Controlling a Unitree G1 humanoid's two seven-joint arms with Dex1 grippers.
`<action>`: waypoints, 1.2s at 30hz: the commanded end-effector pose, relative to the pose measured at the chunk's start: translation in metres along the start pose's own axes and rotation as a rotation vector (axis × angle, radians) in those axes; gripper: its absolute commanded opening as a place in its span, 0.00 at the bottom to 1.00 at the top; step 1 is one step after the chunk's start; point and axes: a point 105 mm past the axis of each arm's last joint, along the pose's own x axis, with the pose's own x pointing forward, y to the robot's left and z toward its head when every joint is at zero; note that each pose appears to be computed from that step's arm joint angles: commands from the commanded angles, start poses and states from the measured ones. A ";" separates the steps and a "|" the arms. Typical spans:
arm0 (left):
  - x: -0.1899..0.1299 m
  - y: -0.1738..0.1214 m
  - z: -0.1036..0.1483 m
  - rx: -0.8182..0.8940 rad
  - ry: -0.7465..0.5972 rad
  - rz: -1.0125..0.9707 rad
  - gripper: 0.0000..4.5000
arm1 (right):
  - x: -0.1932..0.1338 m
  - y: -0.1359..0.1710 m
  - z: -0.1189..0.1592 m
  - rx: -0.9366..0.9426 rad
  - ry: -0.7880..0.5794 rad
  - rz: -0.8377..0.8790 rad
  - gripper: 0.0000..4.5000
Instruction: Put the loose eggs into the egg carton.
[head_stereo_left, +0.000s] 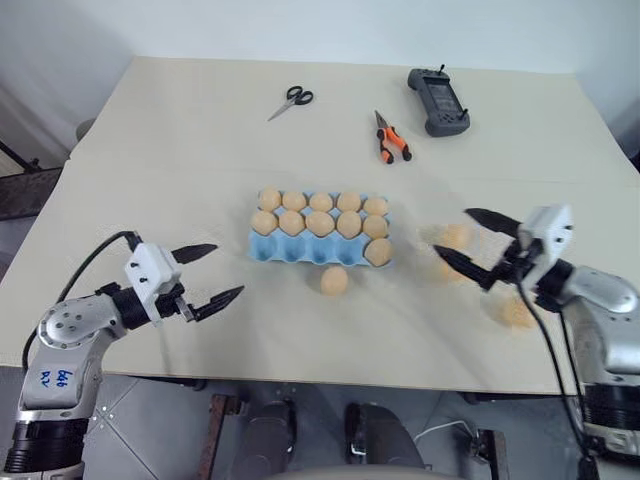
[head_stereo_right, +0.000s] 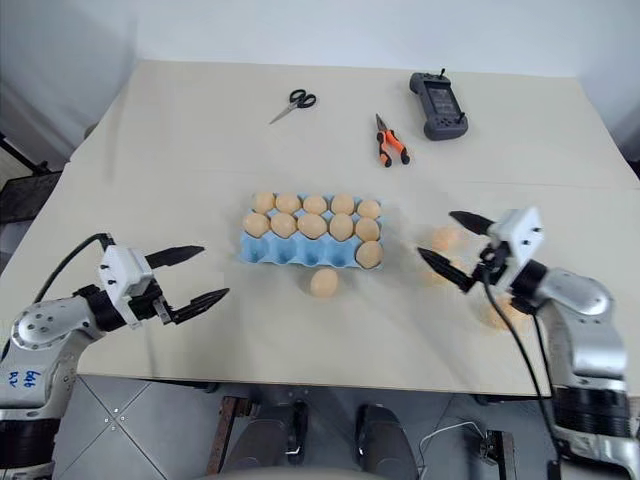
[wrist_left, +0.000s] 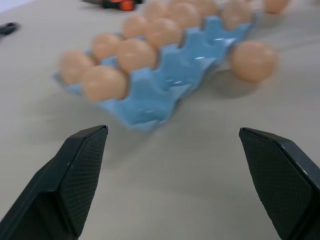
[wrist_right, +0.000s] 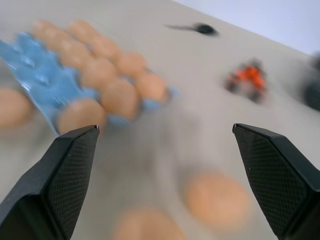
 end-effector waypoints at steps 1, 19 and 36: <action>0.018 -0.010 0.007 0.026 -0.036 -0.090 1.00 | -0.043 -0.015 -0.001 -0.013 0.043 -0.116 1.00; 0.044 -0.027 0.017 0.019 -0.105 -0.250 1.00 | -0.085 -0.003 -0.062 0.168 0.245 -0.129 1.00; 0.056 -0.047 0.033 0.099 -0.201 -0.333 1.00 | -0.069 -0.011 -0.093 0.179 0.292 -0.024 0.55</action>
